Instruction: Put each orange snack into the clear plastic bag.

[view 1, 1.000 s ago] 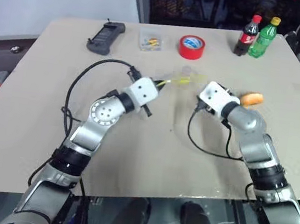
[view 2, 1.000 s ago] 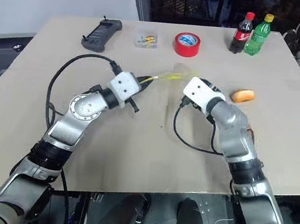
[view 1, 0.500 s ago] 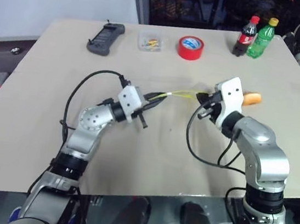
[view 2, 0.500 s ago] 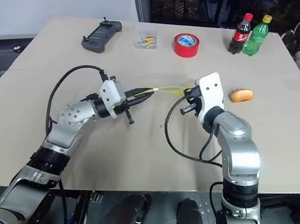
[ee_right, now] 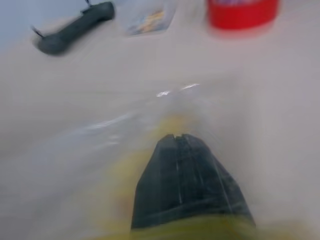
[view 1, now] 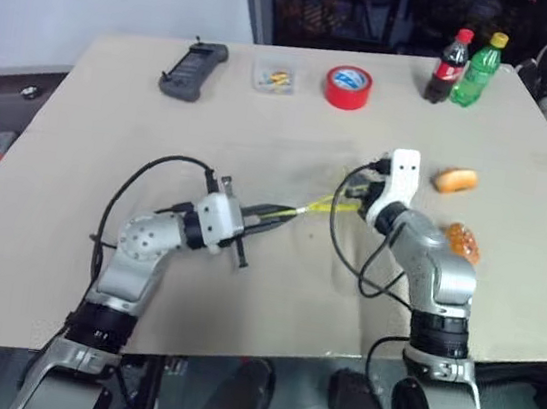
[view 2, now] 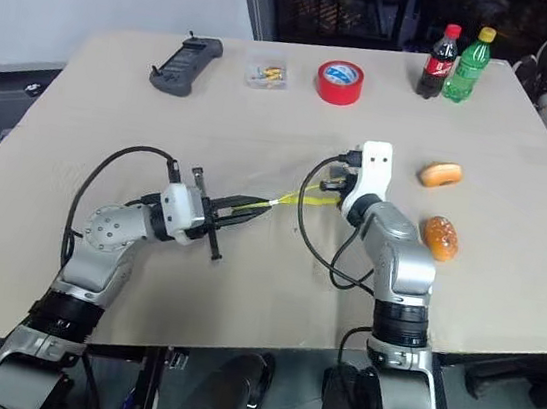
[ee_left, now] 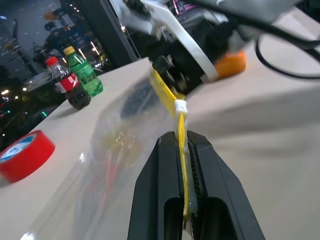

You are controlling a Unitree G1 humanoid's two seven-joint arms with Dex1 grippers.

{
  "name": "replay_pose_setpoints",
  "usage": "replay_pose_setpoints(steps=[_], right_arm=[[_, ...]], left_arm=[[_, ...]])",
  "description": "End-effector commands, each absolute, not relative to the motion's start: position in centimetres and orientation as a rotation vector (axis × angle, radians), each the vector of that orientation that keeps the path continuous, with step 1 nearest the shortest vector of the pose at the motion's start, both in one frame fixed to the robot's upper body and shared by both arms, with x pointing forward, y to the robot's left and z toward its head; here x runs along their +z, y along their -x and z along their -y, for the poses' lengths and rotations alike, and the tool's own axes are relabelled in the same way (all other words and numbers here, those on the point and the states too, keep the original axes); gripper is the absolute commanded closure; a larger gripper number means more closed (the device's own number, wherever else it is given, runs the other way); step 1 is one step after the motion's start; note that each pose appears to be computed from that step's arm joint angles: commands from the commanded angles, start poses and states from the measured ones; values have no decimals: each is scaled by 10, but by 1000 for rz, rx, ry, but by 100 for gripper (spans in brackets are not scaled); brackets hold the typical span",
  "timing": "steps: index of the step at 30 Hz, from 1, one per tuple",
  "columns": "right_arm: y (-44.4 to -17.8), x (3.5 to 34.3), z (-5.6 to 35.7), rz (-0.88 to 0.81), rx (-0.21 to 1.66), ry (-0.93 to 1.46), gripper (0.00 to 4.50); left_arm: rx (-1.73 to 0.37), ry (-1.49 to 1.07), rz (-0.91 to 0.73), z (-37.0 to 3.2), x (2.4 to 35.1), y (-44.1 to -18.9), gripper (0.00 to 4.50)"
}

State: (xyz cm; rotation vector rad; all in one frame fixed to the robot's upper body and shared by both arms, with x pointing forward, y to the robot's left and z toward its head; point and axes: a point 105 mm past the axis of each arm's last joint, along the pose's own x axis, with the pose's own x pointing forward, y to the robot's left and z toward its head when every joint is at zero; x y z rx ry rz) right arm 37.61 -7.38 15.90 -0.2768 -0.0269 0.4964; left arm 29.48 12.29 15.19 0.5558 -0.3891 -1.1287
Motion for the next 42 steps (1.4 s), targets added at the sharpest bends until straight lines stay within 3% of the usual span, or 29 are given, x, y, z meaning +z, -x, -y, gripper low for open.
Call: replay_pose_setpoints(steps=[1,4,10,13,22,27,33,38,42], right_arm=[[-348,147,38,205,712,648,447],[-336,125,29,233,828,826,447],[-339,108,34,253,849,1049,447],[-346,106,44,253,801,1132,373],[-361,131,66,313,584,1181,3],[-345,152,75,303,616,995,3],[-333,173,144,128,432,726,3],[-324,149,219,-111,157,598,3],[-308,122,251,-274,49,413,3]], left_arm=[[-1120,-587,428,-131,161,-295,450],[-1110,-603,417,-137,160,-299,450],[-1069,-613,399,-141,161,-304,450],[-1049,-602,388,-142,160,-304,450],[-941,-502,347,-137,161,-315,450],[-862,-469,287,-137,158,-327,450],[-812,-447,295,-135,166,-342,450],[-806,-435,302,-135,168,-345,450],[-814,-424,307,-134,167,-345,450]])
